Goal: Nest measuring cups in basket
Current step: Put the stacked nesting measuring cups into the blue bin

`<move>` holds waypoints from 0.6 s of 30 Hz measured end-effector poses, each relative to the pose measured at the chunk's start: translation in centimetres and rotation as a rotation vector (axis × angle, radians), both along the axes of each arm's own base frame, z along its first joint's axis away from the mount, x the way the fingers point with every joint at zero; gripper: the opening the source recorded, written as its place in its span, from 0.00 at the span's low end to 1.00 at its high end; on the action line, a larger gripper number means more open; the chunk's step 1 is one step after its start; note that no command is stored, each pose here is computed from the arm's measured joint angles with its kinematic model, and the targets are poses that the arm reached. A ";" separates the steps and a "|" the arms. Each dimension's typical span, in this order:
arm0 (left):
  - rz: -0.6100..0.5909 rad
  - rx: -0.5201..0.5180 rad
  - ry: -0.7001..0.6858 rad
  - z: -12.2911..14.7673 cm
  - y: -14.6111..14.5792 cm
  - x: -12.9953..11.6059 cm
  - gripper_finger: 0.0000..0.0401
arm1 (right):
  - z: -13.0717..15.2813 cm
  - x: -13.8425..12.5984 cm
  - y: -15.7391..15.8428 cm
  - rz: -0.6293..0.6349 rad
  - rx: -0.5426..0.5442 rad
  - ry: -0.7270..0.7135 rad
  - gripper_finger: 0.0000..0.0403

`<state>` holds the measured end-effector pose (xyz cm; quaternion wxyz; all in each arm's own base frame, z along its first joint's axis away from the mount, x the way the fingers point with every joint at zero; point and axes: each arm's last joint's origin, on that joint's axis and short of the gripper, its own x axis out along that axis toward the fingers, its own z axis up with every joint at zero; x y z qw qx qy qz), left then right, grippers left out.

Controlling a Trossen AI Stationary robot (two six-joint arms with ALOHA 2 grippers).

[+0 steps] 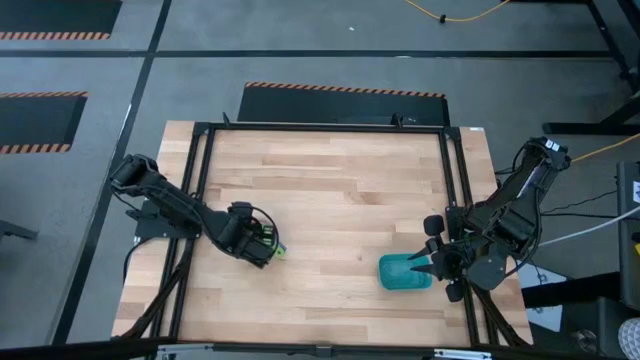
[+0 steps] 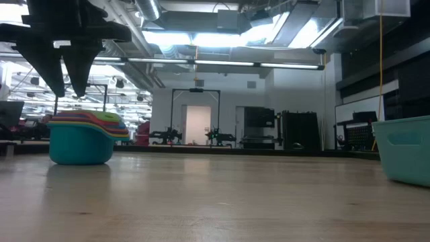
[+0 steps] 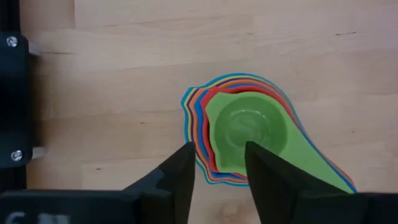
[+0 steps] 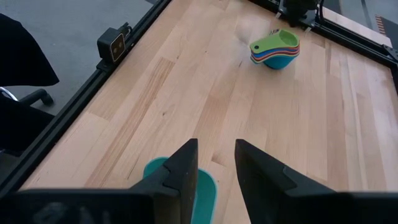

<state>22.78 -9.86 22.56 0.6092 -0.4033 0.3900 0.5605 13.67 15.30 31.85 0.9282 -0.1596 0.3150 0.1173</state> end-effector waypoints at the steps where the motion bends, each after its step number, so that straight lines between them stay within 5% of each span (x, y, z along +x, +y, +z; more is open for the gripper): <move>1: 0.001 -0.007 0.003 0.0 0.0 0.0 0.34 | 0.0 0.0 0.0 0.000 0.000 0.000 0.28; 18: -0.045 -0.024 0.035 0.0 0.0 -0.1 0.36 | 0.0 0.0 0.0 0.000 0.000 0.000 0.28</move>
